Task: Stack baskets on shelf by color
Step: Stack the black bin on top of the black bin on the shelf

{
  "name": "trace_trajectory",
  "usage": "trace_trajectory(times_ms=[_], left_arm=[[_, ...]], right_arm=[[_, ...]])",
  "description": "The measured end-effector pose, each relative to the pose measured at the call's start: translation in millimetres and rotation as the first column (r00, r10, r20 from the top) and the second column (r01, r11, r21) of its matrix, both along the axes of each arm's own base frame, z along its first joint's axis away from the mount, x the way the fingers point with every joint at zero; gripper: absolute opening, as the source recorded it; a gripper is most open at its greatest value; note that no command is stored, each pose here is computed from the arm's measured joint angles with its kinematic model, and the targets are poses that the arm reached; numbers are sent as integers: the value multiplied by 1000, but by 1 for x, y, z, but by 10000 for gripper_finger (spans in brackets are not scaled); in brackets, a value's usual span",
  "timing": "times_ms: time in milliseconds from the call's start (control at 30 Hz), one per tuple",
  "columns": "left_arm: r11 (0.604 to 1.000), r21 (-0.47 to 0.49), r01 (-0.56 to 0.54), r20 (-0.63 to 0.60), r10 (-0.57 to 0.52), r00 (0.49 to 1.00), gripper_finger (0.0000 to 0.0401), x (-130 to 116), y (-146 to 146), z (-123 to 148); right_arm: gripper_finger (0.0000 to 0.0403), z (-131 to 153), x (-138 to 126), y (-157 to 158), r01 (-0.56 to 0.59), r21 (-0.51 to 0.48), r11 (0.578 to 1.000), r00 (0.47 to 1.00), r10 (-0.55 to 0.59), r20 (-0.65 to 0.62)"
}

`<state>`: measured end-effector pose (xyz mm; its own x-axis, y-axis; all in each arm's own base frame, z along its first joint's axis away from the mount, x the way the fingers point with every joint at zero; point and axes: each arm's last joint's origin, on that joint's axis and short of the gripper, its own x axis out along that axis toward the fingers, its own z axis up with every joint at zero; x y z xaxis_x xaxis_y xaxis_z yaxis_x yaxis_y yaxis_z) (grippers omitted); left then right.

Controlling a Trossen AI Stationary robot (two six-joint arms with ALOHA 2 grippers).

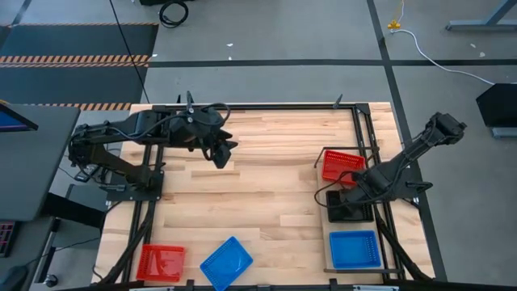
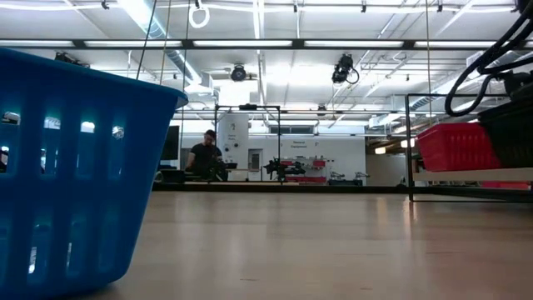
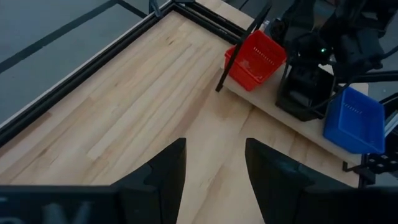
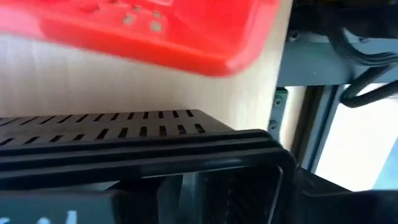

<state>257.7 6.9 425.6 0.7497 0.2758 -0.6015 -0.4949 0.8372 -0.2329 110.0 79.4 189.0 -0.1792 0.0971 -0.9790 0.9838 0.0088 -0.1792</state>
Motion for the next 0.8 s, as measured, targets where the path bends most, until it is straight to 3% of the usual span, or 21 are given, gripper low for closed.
trace_trajectory(times_ms=[267,533,667,800], left_arm=[[1000,3,2,-16,-2,1000,172,-1,0,-1],[1000,-6,7,-40,-7,999,172,-4,0,-2],[993,-116,14,-126,-29,992,172,-15,-3,-8],[968,-236,-83,-314,5,950,172,-30,-7,-21]], right_arm=[[177,34,-9,1,-56,-75,996,995,48,-93],[177,60,-8,1,-76,-124,989,996,69,-57],[177,68,-4,2,-82,-140,987,997,82,-3],[177,82,1,3,-93,-165,982,990,109,90]])
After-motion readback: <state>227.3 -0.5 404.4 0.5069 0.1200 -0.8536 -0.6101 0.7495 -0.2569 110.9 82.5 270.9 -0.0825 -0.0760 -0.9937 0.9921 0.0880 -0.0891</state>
